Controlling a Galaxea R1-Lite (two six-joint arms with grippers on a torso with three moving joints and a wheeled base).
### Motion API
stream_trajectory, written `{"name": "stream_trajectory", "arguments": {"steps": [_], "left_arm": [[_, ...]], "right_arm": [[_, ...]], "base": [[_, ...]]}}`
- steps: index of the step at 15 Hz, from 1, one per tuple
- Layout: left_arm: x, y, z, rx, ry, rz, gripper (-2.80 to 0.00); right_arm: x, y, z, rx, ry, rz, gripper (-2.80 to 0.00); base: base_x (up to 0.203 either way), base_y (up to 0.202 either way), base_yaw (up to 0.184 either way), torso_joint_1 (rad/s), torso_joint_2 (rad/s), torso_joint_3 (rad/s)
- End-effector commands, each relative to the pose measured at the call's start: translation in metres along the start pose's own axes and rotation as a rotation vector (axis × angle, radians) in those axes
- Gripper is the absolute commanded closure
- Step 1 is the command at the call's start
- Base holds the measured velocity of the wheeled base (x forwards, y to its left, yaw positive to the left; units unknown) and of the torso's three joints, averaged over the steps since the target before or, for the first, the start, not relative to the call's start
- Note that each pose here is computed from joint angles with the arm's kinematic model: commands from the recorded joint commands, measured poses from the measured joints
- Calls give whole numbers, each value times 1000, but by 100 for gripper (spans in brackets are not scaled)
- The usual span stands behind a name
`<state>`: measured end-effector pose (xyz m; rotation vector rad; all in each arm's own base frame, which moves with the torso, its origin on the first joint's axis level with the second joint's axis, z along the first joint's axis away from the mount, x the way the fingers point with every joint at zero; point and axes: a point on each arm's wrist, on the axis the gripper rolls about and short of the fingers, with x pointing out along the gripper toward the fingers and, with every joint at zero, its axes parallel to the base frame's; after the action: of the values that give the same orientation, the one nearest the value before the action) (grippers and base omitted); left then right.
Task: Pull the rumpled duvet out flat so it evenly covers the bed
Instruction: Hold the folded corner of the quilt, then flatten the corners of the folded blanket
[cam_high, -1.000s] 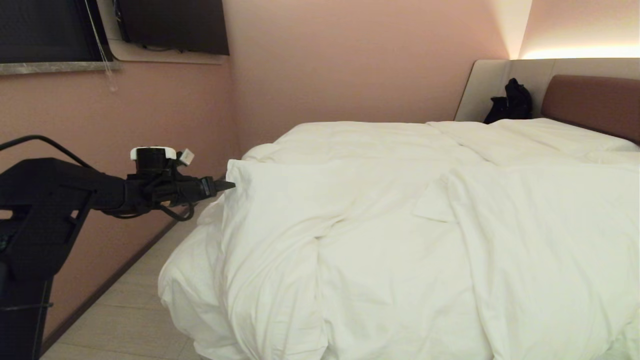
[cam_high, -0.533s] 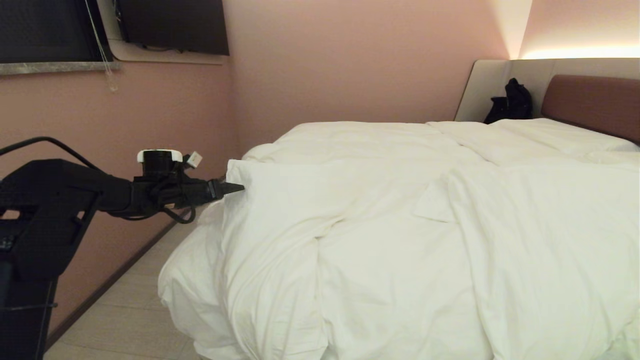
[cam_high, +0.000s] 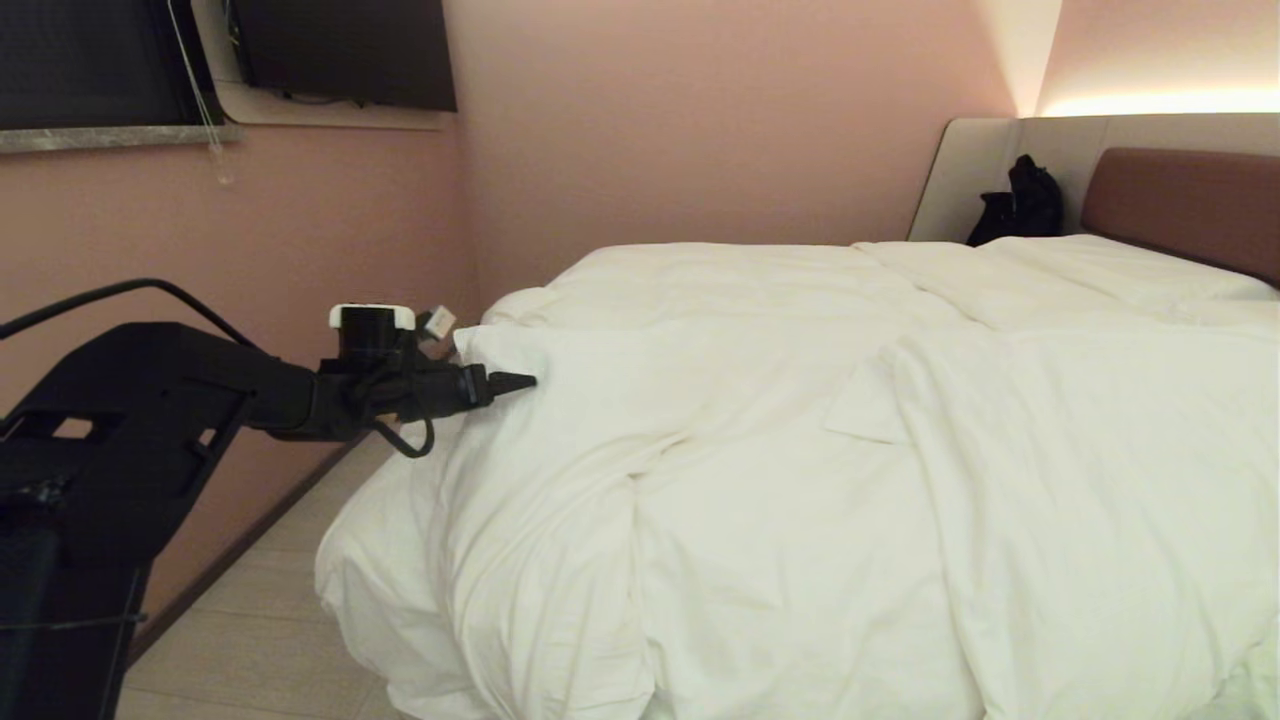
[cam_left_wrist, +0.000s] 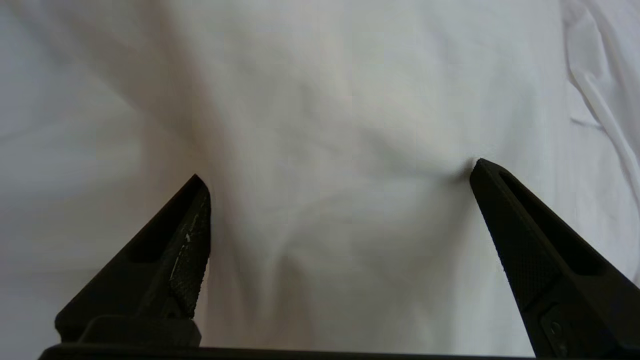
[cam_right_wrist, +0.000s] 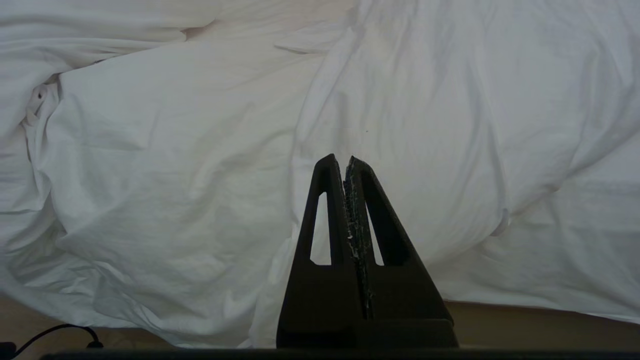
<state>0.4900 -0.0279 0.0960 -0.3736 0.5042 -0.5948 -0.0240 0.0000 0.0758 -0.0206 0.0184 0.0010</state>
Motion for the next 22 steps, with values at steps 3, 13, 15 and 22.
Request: {"name": "stream_trajectory", "arguments": {"steps": [3,13,15,22], "left_arm": [[12,-15,-4,18,11,-37,-280],[15,-17,-8,21,21,-41,0],[14,-20,-6,24,17,-43,0],[3,-31,-4,28,20,-40,0]], "right_arm": [[0,0,0,-1,2,-1,0],[0,0,0,-1,1,1,0],[0,0,0,-1,2,-1,0],[0,0,0,-1,2,1,0]], "base": [[0,0,0,0,0,0],[0,0,0,0,0,0],[0,0,0,0,0,0],[0,0,0,0,0,0]]}}
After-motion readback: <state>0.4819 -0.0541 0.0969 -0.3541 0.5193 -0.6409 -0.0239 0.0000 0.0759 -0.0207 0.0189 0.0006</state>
